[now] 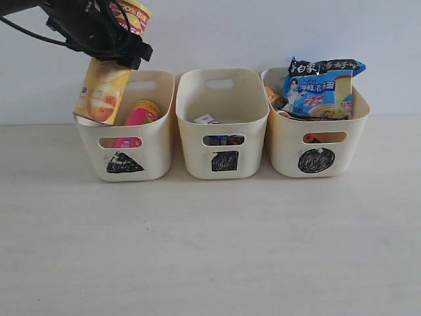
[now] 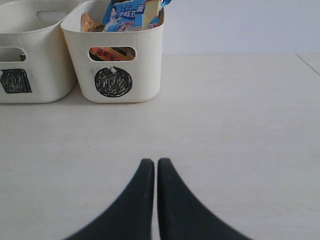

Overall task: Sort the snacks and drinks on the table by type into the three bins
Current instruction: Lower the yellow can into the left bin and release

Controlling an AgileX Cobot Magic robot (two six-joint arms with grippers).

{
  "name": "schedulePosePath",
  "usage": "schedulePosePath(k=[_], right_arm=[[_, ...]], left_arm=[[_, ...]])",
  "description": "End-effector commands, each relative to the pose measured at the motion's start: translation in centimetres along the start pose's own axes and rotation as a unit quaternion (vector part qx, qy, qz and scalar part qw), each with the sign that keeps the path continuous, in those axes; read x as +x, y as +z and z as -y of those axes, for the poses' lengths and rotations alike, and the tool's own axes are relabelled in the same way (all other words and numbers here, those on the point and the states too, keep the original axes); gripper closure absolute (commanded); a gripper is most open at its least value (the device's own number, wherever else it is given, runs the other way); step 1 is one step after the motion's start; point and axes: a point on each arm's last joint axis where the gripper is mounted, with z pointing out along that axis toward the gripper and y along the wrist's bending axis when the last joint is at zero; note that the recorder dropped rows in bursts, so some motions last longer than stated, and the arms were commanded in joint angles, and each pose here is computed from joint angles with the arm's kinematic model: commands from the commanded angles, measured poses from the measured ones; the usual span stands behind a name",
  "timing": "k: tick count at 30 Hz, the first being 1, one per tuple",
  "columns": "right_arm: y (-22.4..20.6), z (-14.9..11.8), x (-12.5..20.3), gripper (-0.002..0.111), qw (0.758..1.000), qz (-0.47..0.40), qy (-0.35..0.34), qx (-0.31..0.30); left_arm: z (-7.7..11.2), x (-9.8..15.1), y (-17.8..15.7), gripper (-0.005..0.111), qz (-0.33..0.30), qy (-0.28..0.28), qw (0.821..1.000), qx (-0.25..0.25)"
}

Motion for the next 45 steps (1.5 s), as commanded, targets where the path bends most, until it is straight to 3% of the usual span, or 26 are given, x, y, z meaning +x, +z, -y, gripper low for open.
schedulePosePath(k=[1,8,16,18,21,23,26,33,36,40,43,45], right_arm=[[0.0,0.1,0.1,0.108,1.0,0.004,-0.002,0.004],[0.0,0.1,0.1,0.108,1.0,0.004,-0.002,0.004],[0.0,0.1,0.1,0.108,1.0,0.004,-0.002,0.004],[0.0,0.1,0.1,0.108,1.0,0.004,-0.002,0.004],[0.0,0.1,0.1,0.108,1.0,0.004,-0.002,0.004],[0.0,0.1,0.1,0.108,1.0,0.004,-0.002,0.004],[0.0,0.1,0.1,0.108,1.0,0.004,-0.002,0.004],[0.0,0.1,0.1,0.108,1.0,0.004,-0.002,0.004],[0.0,0.1,0.1,0.108,1.0,0.004,-0.002,0.004],[0.0,0.1,0.1,0.108,1.0,0.004,-0.002,0.004],[0.0,0.1,0.1,0.108,1.0,0.004,-0.002,0.004],[0.0,0.1,0.1,0.108,1.0,0.004,-0.002,0.004]], left_arm=[[-0.8,-0.6,1.4,0.102,0.003,-0.047,0.999,0.018],[-2.0,-1.0,3.5,0.102,0.015,-0.059,0.998,0.007],[-1.4,0.1,6.8,0.102,0.004,-0.056,0.998,0.01],[-1.3,0.1,6.9,0.093,0.007,-0.056,0.998,0.01],[-1.3,0.1,6.9,0.052,0.007,-0.056,0.998,0.01],[-1.3,0.1,6.9,0.031,0.009,-0.056,0.998,0.01],[-1.3,0.1,6.9,0.021,0.008,-0.056,0.998,0.01],[-1.7,-0.5,5.7,0.022,0.016,-0.052,0.998,0.006],[-2.2,-1.0,4.3,0.028,0.016,-0.041,0.999,-0.007],[-2.9,-1.4,2.2,0.06,-0.004,-0.027,0.999,-0.028],[-3.3,-1.4,0.9,0.095,-0.021,-0.017,0.999,-0.032],[-3.4,-1.5,0.1,0.102,-0.03,-0.011,0.999,-0.033]])
